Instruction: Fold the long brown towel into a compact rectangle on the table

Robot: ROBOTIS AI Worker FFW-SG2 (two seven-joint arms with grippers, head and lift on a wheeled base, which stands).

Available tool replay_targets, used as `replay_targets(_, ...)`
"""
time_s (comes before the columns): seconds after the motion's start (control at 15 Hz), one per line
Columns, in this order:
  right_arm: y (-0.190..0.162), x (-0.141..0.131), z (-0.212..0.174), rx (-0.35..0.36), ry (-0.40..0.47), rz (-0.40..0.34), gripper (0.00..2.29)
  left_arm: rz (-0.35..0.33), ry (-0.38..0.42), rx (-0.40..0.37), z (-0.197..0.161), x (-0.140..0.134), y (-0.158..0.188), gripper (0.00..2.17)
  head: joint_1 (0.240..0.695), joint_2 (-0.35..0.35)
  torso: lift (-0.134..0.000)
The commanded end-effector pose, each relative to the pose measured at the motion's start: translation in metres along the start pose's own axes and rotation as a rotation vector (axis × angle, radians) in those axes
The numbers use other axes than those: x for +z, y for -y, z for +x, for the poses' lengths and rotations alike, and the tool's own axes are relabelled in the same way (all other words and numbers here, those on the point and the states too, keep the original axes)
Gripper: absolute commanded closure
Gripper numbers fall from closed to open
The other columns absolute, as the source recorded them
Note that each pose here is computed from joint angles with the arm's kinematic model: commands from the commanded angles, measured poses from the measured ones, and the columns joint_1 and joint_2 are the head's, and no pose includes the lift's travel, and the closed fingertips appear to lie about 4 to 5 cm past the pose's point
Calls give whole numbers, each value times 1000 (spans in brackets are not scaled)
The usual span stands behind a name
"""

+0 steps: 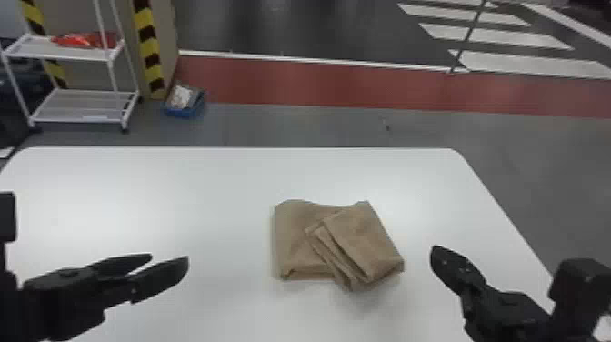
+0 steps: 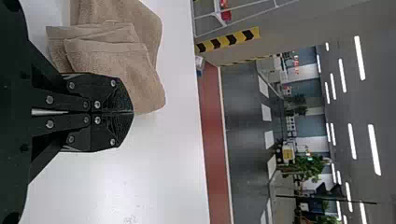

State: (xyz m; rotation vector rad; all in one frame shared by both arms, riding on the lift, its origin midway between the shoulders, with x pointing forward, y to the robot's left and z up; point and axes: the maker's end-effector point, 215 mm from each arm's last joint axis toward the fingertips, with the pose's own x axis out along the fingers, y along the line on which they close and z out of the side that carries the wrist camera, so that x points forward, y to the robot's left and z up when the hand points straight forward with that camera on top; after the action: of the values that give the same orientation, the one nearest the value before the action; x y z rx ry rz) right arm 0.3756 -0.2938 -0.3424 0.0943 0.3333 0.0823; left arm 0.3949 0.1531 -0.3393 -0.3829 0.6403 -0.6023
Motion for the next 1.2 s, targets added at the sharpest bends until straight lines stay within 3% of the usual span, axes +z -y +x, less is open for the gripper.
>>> replay_targets(0.0, -3, -5, -2, -13, 2, 1, 1953, 90, 59, -33, 20, 8, 19, 211, 695, -203, -125)
replay_targets(0.13, -3, -10, -3, -21, -5, -11, 1953, 210, 122, -66, 39, 19, 37, 211, 695, -224, -125)
replay_targets(0.27, 16, -14, -7, -47, -13, 9, 1953, 325, 109, -91, 58, 18, 51, 302, 695, -262, -125)
replay_targets(0.33, 23, -25, -7, -41, -38, 78, 1953, 367, 73, -70, 72, 10, 53, 589, 695, -279, -125)
replay_targets(0.4, 27, -28, -5, -38, -46, 113, 1953, 409, 60, -47, 81, 7, 49, 1291, 695, -297, -125)
replay_targets(0.47, 23, -32, -8, -25, -53, 133, 1953, 434, 41, 32, 89, 2, 38, 2142, 695, -314, -125)
replay_targets(0.53, 16, -37, -14, -3, -61, 157, 1953, 464, 27, 95, 91, 0, 29, 2142, 695, -331, -125)
replay_targets(0.6, 17, -31, -25, 5, -47, 152, 1953, 497, 23, 97, 97, 4, 37, 2142, 695, -327, -125)
replay_targets(0.73, 14, -21, -28, 30, -22, 134, 1953, 490, 2, 103, 122, 28, 25, 2142, 695, -328, -125)
replay_targets(1.07, 15, -55, -31, 3, -99, 106, 1953, 447, -24, 6, 193, 76, 15, 2142, 695, -322, -125)
replay_targets(1.13, 13, -58, -29, -1, -104, 102, 1953, 476, -29, -18, 209, 81, 17, 2142, 695, -327, -125)
